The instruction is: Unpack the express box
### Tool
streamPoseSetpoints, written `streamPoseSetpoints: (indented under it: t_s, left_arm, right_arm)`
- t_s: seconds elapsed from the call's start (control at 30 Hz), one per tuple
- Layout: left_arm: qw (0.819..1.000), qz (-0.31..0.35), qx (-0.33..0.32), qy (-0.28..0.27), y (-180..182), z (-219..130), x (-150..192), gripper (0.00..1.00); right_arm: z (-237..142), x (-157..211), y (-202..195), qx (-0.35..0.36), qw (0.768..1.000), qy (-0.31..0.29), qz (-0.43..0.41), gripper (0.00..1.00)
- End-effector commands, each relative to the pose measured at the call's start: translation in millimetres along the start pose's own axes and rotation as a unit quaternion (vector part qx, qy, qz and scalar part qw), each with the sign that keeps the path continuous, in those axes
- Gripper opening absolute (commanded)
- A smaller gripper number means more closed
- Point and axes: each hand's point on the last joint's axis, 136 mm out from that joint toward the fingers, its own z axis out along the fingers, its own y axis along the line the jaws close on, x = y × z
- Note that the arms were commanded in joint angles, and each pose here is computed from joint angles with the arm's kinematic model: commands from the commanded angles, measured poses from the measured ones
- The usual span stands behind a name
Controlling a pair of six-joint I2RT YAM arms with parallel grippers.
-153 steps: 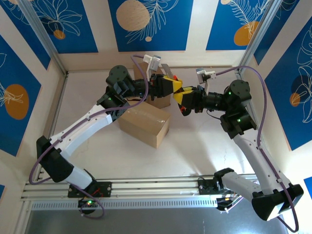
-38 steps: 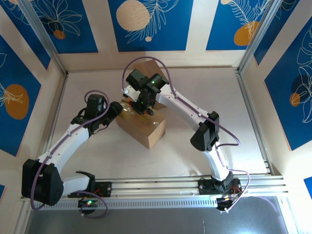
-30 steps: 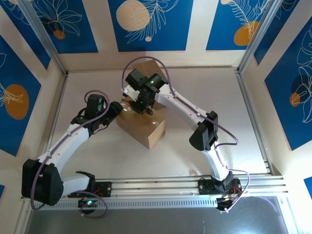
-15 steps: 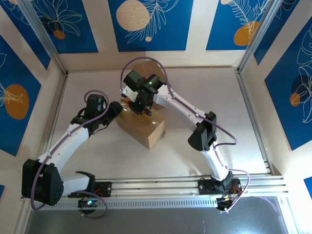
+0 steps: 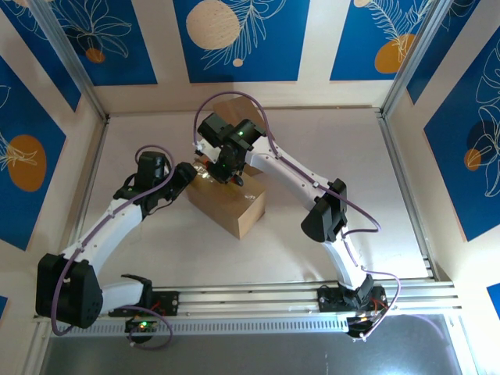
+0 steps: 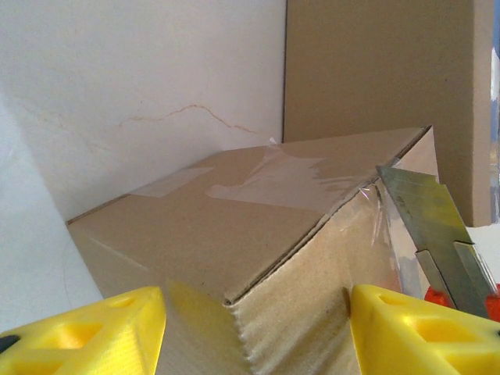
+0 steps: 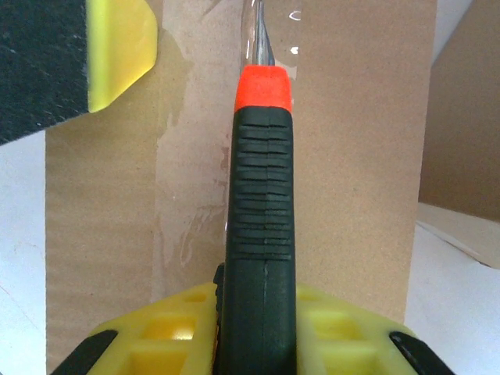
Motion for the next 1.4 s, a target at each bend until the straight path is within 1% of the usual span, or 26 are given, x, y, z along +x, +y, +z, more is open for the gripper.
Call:
streamPoseSetpoints:
  t_s: [0.0, 0.2, 0.57, 1.0, 1.1, 1.23, 1.37]
  left_arm:
    - [0.998, -0.022, -0.05, 0.022, 32, 5, 12, 0.63]
    - [0.998, -0.024, -0.051, 0.019, 34, 2, 10, 0.63]
    - [0.998, -0.025, -0.052, 0.017, 35, 1, 9, 0.63]
    - [0.998, -0.027, -0.05, 0.017, 36, 2, 9, 0.62]
    - [0.998, -0.029, -0.049, 0.018, 37, 3, 9, 0.62]
    - [0.998, -0.031, -0.046, 0.02, 37, 4, 10, 0.62]
    - [0.998, -0.033, -0.042, 0.022, 36, 6, 11, 0.62]
  right_arm:
    - [-19, 2, 0, 0.005, 1.0, -0.006, 0.006, 0.0]
    - [-17, 6, 1, 0.004, 1.0, 0.006, 0.005, 0.0]
    - [-11, 24, 9, 0.004, 0.999, 0.052, 0.002, 0.0]
    - [-6, 35, 15, 0.004, 0.997, 0.08, 0.001, 0.0]
    - [-7, 35, 14, 0.005, 0.997, 0.079, 0.004, 0.0]
    - [-10, 28, 17, -0.005, 0.998, 0.062, 0.008, 0.0]
    - [-10, 29, 20, -0.015, 0.998, 0.065, 0.006, 0.0]
